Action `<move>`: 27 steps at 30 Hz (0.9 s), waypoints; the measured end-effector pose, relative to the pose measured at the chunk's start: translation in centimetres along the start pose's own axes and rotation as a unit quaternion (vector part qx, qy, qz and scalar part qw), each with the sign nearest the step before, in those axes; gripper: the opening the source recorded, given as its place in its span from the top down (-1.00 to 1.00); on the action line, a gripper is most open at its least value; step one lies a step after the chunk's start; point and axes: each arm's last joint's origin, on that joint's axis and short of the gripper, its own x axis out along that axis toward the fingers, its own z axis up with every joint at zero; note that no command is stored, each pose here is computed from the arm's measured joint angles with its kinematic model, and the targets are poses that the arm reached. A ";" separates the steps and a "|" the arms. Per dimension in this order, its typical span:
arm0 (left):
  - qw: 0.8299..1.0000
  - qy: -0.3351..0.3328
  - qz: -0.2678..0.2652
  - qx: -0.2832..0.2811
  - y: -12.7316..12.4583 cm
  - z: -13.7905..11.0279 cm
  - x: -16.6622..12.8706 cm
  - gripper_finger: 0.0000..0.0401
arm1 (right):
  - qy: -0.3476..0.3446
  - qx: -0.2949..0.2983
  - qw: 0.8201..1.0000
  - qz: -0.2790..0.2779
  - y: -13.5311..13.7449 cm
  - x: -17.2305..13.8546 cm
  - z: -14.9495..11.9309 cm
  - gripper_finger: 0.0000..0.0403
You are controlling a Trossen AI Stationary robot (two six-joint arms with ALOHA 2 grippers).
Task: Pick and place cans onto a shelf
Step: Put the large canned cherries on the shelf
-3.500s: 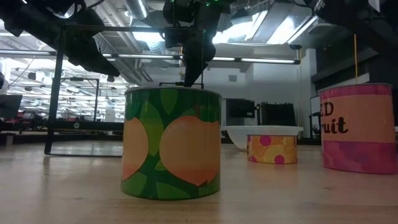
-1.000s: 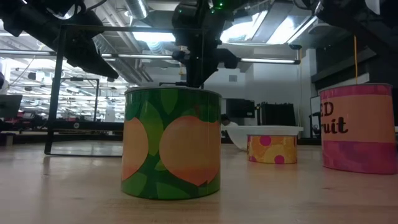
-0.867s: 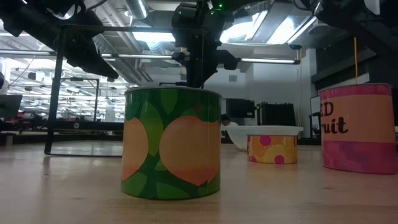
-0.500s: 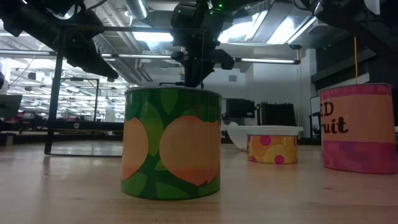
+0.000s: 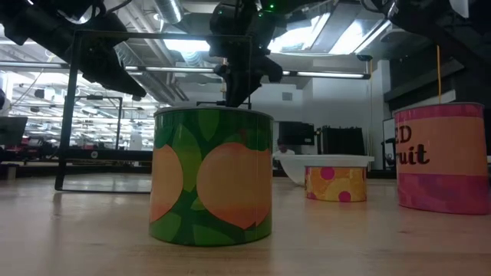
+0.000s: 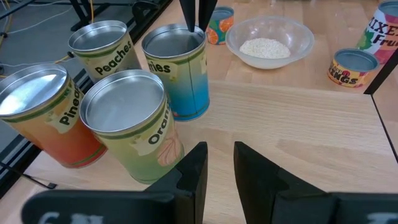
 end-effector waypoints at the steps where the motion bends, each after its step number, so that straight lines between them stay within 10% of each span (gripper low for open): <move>1: 1.000 0.000 0.000 0.000 0.0 0.0 0.0 0.65 | -0.003 0.005 1.000 0.002 0.0 0.0 0.0 0.73; 27: 1.000 0.000 0.000 0.000 0.0 0.0 0.0 0.65 | -0.019 0.081 0.996 0.020 0.1 0.5 0.2 0.73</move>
